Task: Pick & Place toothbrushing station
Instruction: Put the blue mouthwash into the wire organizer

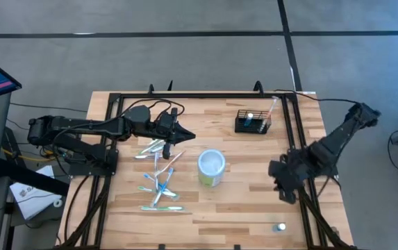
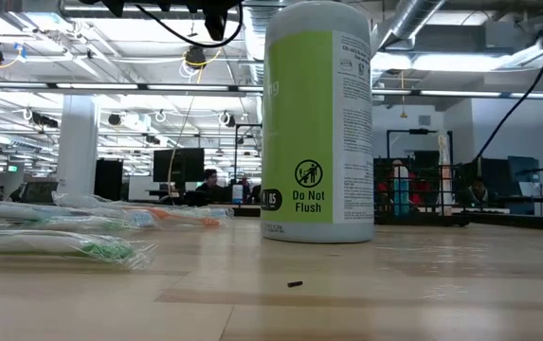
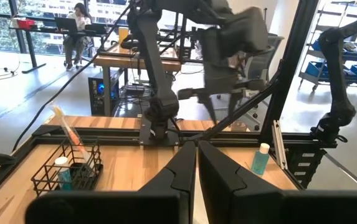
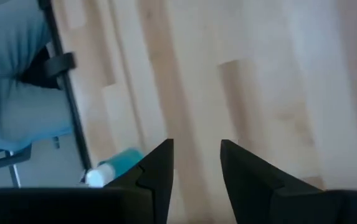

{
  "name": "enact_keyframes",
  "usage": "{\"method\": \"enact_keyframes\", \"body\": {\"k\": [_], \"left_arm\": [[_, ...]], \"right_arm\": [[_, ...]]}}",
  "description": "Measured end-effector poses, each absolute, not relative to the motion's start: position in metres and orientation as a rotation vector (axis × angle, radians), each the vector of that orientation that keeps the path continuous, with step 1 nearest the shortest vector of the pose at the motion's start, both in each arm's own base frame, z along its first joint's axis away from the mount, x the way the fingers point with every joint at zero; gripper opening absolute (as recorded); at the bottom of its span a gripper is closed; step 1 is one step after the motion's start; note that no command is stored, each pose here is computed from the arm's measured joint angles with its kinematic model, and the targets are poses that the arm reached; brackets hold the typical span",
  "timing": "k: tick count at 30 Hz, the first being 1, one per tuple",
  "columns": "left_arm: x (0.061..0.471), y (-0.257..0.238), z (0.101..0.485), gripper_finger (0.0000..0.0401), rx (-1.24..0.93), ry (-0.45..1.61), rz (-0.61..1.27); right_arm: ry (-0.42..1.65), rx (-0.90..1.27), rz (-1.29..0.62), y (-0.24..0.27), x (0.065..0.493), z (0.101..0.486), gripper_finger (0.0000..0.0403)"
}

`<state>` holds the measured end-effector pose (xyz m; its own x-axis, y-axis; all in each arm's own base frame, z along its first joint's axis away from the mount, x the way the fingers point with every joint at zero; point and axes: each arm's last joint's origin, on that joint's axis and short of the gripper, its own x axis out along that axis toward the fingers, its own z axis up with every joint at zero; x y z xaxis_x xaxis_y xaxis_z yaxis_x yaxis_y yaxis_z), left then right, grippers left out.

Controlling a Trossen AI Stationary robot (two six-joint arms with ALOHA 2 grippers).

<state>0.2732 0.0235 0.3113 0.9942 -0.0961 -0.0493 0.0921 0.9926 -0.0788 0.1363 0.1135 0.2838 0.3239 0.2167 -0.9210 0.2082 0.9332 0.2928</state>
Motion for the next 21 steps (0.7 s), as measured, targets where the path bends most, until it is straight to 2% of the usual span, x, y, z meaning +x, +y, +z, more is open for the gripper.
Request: {"method": "enact_keyframes", "body": {"k": [9, 21], "left_arm": [[0.273, 0.023, 0.311, 0.0011, -0.121, 0.055, -0.093], [0.273, 0.023, 0.311, 0.0011, -0.121, 0.055, -0.093]], "right_arm": [[1.313, 0.445, -0.001, 0.167, 0.121, 0.266, 0.0122], [1.345, 0.557, -0.012, 0.210, 0.113, 0.247, 0.0123]]}}
